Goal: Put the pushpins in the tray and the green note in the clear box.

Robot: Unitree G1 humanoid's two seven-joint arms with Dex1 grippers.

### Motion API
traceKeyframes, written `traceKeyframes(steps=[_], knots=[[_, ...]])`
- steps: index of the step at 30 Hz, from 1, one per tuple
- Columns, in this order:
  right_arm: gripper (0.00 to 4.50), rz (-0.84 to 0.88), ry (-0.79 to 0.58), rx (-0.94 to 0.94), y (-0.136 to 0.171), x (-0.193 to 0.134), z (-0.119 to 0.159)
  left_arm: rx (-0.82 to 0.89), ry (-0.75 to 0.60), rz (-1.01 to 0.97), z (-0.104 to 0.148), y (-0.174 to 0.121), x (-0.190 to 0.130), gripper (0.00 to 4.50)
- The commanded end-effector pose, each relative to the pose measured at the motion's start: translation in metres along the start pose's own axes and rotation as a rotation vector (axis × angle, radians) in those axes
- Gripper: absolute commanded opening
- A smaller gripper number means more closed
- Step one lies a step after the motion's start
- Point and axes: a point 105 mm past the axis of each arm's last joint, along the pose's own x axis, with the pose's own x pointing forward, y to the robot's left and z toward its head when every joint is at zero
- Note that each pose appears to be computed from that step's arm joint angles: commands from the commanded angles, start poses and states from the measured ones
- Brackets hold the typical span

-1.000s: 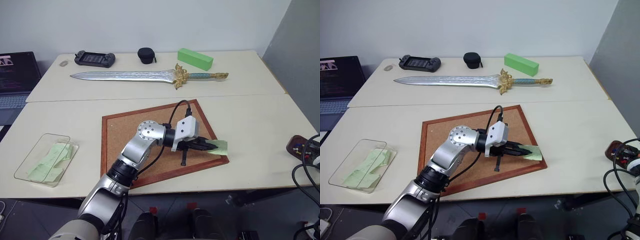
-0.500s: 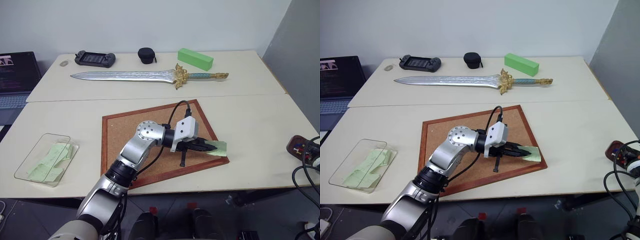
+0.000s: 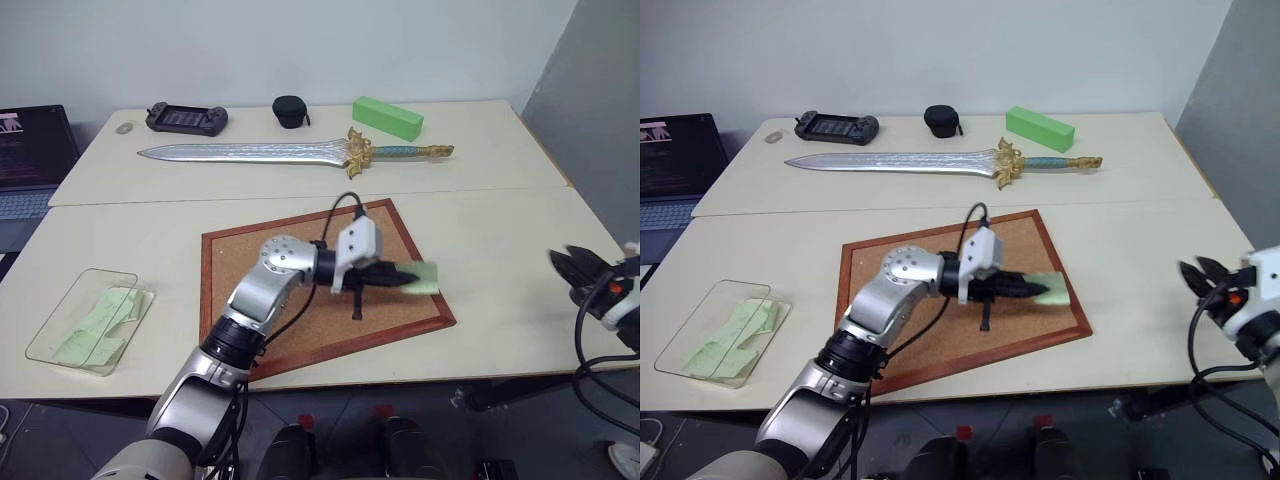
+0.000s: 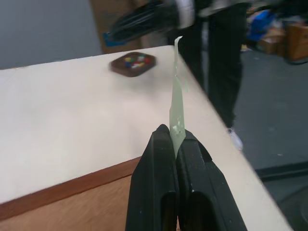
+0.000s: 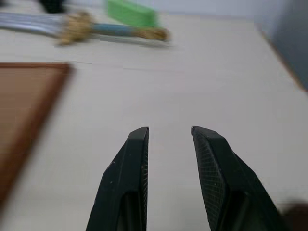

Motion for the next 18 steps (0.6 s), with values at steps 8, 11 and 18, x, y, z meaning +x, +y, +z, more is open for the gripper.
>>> traceKeyframes(steps=[8,11,18], knots=[[1.49,0.531,-0.170,-0.109,0.126,0.014,0.052,-0.058,0.065,0.687,0.016,0.061,-0.095,0.00],[1.66,0.635,-0.211,-0.066,0.147,0.019,0.061,-0.057,0.112,0.976,0.015,0.067,-0.140,0.00],[3.09,0.812,-0.261,-0.009,0.172,0.024,0.073,-0.062,0.231,1.568,0.005,0.038,-0.246,0.00]])
